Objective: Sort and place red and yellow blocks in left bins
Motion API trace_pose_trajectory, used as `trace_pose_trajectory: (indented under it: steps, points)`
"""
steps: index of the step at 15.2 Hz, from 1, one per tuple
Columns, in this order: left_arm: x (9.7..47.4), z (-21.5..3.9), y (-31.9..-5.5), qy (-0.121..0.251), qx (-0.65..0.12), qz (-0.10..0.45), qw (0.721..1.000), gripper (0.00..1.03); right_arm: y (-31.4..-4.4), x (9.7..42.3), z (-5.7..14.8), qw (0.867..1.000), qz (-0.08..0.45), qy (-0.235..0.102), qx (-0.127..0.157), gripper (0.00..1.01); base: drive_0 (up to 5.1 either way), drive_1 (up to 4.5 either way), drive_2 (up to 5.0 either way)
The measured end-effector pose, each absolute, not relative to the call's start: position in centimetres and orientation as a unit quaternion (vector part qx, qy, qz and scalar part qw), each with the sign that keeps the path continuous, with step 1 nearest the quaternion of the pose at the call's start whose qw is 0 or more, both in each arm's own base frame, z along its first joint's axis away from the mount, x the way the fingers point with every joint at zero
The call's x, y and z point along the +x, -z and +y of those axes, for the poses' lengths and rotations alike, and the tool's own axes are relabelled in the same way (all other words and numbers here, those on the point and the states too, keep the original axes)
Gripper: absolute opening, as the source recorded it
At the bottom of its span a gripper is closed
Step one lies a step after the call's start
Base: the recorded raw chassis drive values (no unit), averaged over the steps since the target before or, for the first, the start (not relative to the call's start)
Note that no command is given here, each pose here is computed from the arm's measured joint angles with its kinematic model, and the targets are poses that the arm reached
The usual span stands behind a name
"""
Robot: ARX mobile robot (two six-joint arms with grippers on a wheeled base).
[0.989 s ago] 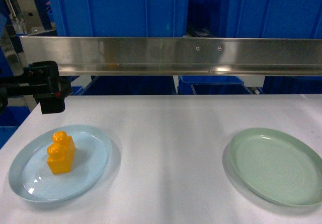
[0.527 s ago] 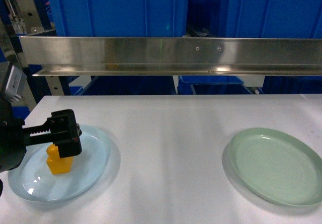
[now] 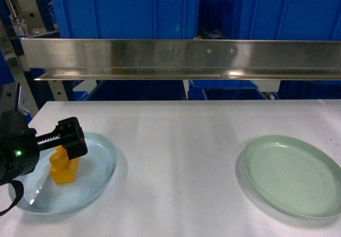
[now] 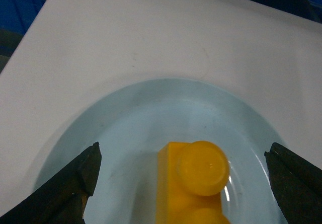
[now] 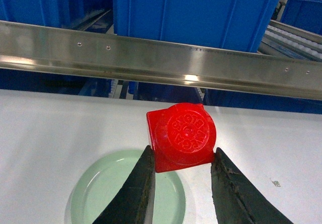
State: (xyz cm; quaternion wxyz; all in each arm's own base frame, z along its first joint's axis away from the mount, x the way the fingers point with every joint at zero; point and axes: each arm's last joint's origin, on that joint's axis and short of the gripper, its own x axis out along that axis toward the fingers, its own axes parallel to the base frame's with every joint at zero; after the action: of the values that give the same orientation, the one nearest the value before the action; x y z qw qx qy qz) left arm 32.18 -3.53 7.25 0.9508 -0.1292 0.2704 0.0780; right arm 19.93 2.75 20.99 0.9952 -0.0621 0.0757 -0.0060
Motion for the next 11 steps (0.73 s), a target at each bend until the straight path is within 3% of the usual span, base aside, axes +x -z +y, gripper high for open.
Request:
trace_pose_trajectory:
  steps: [2, 8, 11]
  points:
    - [32.2, -4.9, -6.2, -0.085, -0.13, 0.278, 0.948, 0.98, -21.0, 19.9, 2.8, 0.995, 0.076, 0.006, -0.062, 0.24, 0.0, 0.0, 0.0]
    - [31.2, -4.9, -4.3, -0.119, -0.131, 0.298, 0.938, 0.96, -21.0, 19.9, 2.8, 0.995, 0.076, 0.006, -0.062, 0.24, 0.0, 0.0, 0.0]
    - [31.0, -4.7, -3.9, -0.132, -0.125, 0.3, 0.936, 0.71, -21.0, 19.9, 2.8, 0.995, 0.076, 0.006, -0.062, 0.24, 0.0, 0.0, 0.0]
